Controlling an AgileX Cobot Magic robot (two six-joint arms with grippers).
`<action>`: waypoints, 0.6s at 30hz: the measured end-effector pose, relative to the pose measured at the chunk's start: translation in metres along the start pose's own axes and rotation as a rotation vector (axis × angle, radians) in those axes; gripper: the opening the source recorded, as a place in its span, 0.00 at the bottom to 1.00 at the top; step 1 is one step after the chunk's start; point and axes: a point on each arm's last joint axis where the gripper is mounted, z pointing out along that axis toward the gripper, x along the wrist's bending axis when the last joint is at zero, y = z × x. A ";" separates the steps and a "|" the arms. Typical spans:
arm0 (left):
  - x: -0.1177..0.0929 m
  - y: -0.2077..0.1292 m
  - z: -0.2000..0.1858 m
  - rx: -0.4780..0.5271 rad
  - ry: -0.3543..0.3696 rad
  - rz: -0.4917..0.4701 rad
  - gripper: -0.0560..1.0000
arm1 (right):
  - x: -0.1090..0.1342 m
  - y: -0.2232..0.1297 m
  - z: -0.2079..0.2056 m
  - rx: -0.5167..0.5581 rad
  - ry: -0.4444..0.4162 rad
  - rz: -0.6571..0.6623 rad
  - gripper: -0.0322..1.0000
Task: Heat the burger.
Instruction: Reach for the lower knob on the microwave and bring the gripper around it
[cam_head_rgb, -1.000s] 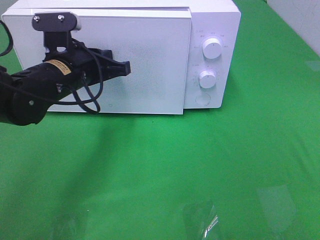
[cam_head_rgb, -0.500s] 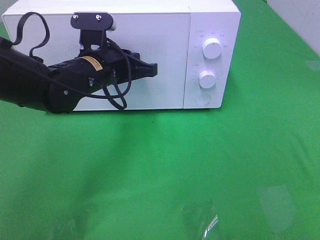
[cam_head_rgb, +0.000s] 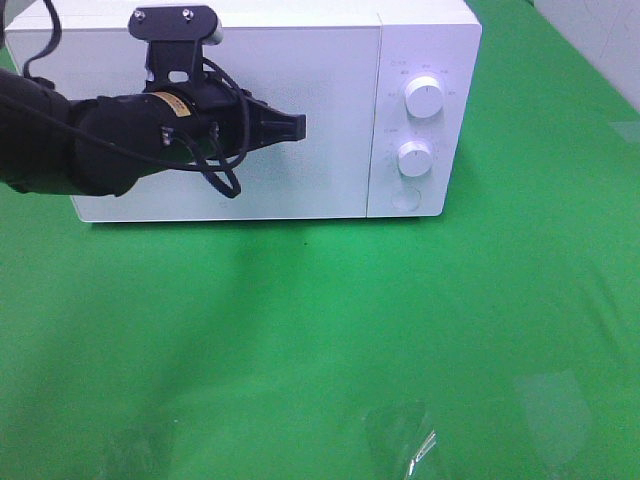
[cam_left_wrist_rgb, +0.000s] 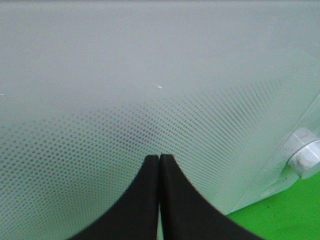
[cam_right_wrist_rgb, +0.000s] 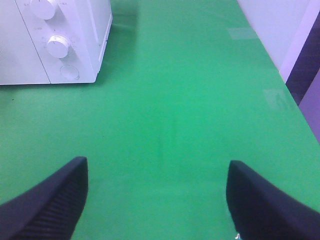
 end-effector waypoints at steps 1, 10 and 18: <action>0.000 0.000 0.000 0.000 0.000 0.000 0.05 | 0.000 0.000 0.000 0.000 0.000 0.000 0.74; -0.003 -0.003 -0.037 0.240 -0.044 -0.006 0.57 | 0.000 0.000 0.000 0.000 0.000 0.000 0.74; -0.010 -0.007 -0.069 0.522 -0.103 -0.004 0.98 | 0.000 0.000 0.000 0.000 0.001 0.001 0.74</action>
